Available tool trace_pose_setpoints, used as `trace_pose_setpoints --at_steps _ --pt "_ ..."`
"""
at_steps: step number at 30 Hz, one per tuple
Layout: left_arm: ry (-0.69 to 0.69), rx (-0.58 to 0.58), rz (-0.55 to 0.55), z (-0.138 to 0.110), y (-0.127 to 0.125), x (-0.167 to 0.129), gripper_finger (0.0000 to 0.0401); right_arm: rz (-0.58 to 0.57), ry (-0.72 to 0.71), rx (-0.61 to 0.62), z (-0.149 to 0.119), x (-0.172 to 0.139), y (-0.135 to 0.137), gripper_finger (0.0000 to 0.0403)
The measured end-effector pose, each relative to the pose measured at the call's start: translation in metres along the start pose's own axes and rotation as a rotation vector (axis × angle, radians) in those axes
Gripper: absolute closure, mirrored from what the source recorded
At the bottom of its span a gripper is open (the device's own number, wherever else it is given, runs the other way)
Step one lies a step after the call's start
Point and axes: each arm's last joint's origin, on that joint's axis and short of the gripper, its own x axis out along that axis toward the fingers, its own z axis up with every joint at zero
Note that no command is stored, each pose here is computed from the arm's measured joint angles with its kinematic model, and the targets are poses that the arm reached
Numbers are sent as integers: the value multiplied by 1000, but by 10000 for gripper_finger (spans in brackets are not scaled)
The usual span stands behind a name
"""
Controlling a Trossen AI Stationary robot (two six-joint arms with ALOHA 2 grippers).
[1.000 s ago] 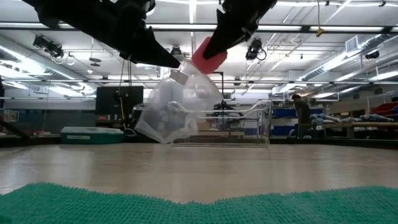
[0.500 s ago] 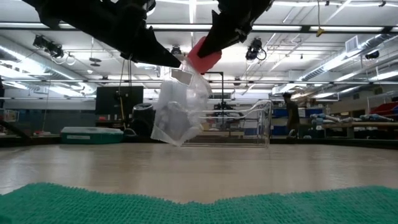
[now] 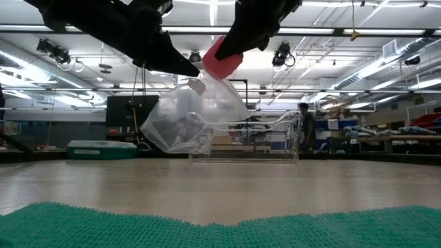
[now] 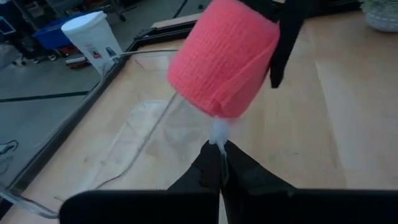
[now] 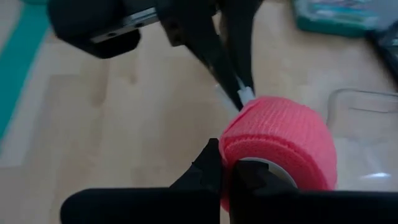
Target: Roll bandage
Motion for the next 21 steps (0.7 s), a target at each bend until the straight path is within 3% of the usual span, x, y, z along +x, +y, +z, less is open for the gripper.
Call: trace_pose_setpoints --at_steps 3,15,21 --pt "-7 -1 -11 1 -2 -1 395 79 -4 -3 -1 1 1 401" --pt "-65 -32 -82 7 -6 -5 395 74 16 -14 -24 6 10 402" --pt "-77 -55 -102 9 -7 -5 395 147 -115 20 -42 10 8 402"
